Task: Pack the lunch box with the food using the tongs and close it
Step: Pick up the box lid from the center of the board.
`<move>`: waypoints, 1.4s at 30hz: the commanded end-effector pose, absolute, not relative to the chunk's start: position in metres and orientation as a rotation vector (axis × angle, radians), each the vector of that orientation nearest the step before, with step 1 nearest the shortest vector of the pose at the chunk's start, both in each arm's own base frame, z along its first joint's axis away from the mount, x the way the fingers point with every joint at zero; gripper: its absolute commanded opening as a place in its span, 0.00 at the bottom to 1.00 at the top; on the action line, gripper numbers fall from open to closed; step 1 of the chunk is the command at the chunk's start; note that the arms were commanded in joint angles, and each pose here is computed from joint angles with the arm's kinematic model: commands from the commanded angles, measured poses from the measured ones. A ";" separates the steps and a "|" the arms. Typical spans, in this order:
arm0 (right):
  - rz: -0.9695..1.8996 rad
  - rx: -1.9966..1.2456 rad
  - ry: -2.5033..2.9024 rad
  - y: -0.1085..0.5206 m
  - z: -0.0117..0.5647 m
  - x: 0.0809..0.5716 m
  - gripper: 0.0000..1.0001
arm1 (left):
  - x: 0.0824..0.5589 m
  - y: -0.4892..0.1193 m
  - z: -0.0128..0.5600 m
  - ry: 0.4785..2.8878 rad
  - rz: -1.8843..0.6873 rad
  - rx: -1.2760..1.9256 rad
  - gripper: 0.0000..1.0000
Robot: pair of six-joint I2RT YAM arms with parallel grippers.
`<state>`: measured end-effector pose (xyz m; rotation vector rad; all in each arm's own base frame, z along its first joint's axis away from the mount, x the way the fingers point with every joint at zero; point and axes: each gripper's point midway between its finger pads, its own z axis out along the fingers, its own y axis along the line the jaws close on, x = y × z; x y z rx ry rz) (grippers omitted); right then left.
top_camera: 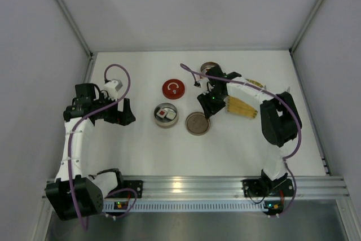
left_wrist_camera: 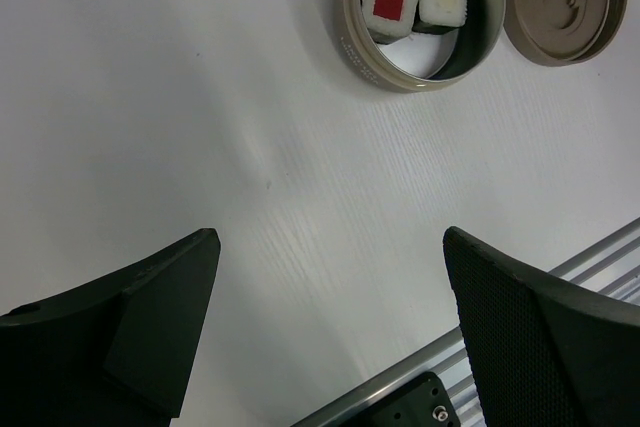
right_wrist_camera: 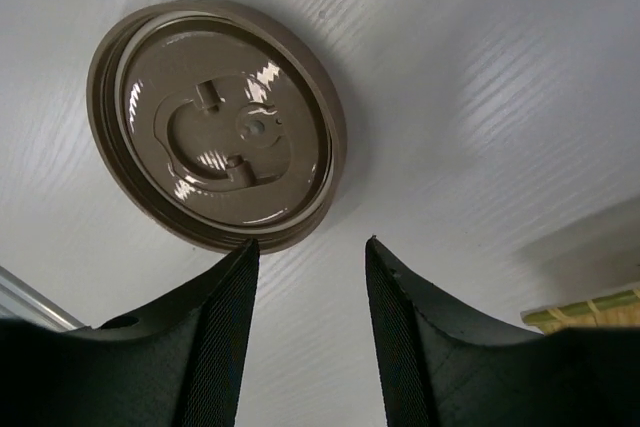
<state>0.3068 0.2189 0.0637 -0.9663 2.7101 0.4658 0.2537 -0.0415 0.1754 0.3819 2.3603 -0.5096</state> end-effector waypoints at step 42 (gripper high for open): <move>0.859 -1.501 1.987 0.222 0.281 0.252 0.00 | 0.198 -0.140 0.244 1.557 -1.200 0.914 0.98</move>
